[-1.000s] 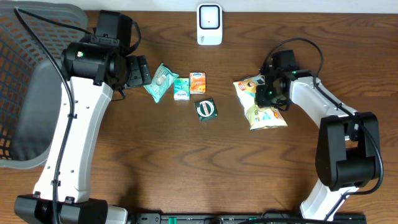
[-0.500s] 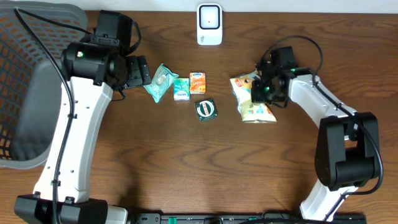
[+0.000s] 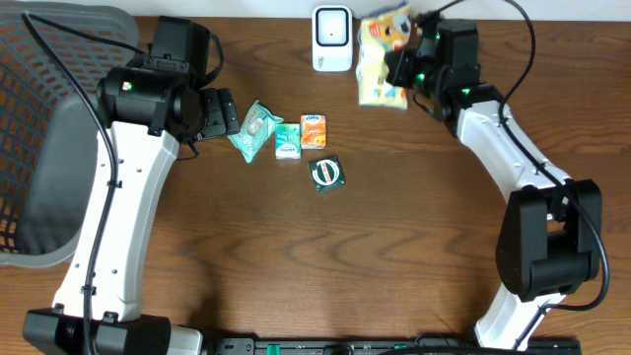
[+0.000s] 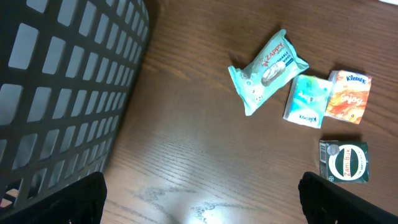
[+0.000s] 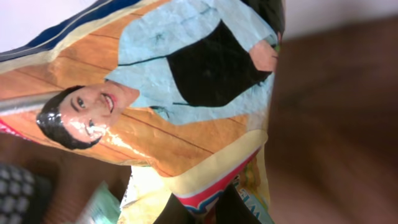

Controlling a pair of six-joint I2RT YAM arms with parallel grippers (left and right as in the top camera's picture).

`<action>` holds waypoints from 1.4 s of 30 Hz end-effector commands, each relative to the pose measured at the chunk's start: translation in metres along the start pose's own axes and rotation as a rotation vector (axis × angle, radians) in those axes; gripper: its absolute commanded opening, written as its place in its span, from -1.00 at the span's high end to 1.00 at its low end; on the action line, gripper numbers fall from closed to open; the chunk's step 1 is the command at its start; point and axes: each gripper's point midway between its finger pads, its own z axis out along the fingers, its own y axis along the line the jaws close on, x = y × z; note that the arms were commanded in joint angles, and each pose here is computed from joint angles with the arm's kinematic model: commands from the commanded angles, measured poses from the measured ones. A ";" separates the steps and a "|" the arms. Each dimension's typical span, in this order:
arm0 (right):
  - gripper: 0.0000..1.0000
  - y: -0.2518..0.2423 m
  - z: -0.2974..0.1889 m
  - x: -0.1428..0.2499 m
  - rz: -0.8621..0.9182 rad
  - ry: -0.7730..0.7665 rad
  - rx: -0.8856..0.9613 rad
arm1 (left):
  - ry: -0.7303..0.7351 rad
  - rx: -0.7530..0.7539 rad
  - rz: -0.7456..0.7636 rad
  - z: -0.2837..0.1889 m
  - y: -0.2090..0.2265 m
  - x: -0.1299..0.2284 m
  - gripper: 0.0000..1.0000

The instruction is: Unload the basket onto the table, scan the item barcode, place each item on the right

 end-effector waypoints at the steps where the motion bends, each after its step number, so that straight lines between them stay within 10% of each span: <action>1: 0.98 0.026 0.001 -0.022 0.043 -0.094 -0.027 | 0.000 -0.013 -0.010 0.000 0.003 0.000 -0.96; 24: 0.98 0.073 0.106 -0.077 -0.487 -0.311 0.216 | 0.000 -0.013 -0.010 0.000 0.003 0.000 -0.95; 42: 0.98 0.073 0.131 -0.071 -0.496 -0.404 0.182 | 0.000 -0.013 -0.010 0.000 0.003 0.000 -0.96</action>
